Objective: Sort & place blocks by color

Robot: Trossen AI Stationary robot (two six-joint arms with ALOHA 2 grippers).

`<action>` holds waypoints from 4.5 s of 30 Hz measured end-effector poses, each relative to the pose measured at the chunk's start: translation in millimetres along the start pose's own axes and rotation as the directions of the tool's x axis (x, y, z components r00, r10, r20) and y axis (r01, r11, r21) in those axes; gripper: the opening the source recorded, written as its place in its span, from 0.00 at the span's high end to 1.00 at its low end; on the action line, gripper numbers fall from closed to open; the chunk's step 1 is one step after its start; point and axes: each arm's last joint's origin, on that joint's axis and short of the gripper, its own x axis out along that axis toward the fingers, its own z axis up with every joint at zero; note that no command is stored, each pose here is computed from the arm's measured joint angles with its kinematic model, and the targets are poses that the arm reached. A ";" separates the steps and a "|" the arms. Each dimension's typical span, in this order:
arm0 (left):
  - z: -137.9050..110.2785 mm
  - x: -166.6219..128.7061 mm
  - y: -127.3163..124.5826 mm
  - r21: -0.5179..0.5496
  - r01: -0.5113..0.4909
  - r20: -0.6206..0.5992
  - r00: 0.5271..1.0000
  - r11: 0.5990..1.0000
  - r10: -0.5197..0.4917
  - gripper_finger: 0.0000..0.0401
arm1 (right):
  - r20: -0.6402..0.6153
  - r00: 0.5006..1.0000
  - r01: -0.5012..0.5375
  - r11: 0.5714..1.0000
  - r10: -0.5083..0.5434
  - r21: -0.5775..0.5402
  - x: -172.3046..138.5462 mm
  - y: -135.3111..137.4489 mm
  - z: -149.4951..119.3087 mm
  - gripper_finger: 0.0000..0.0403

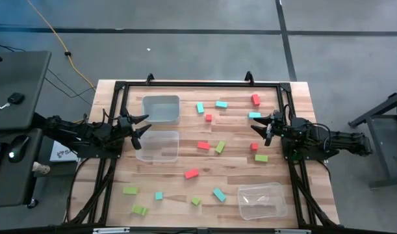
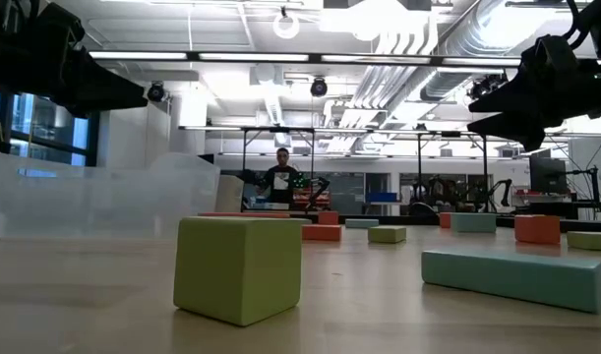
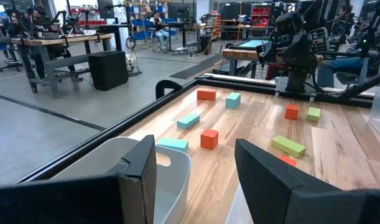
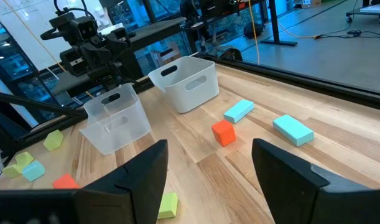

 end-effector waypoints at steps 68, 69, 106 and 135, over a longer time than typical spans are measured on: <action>0.0 0.0 0.0 0.000 -0.001 0.000 1.000 1.000 0.001 0.62 | 0.454 0.880 -0.020 0.945 -0.139 0.327 -14.2 8.2 53.2 0.44; 0.0 0.0 0.0 0.000 -0.001 0.000 1.000 1.000 0.001 0.62 | 0.461 0.877 -0.016 0.949 -0.137 0.314 -15.8 9.8 58.4 0.44; 0.0 0.0 0.0 -0.028 -0.001 0.000 1.000 1.000 0.001 0.62 | -0.485 0.715 0.359 0.860 -0.504 -0.363 61.7 40.5 143.2 0.44; 0.0 0.0 0.0 -0.027 0.000 0.000 1.000 1.000 0.000 0.62 | -0.846 0.314 -0.203 0.840 -0.431 -0.504 129.2 -24.5 92.9 0.44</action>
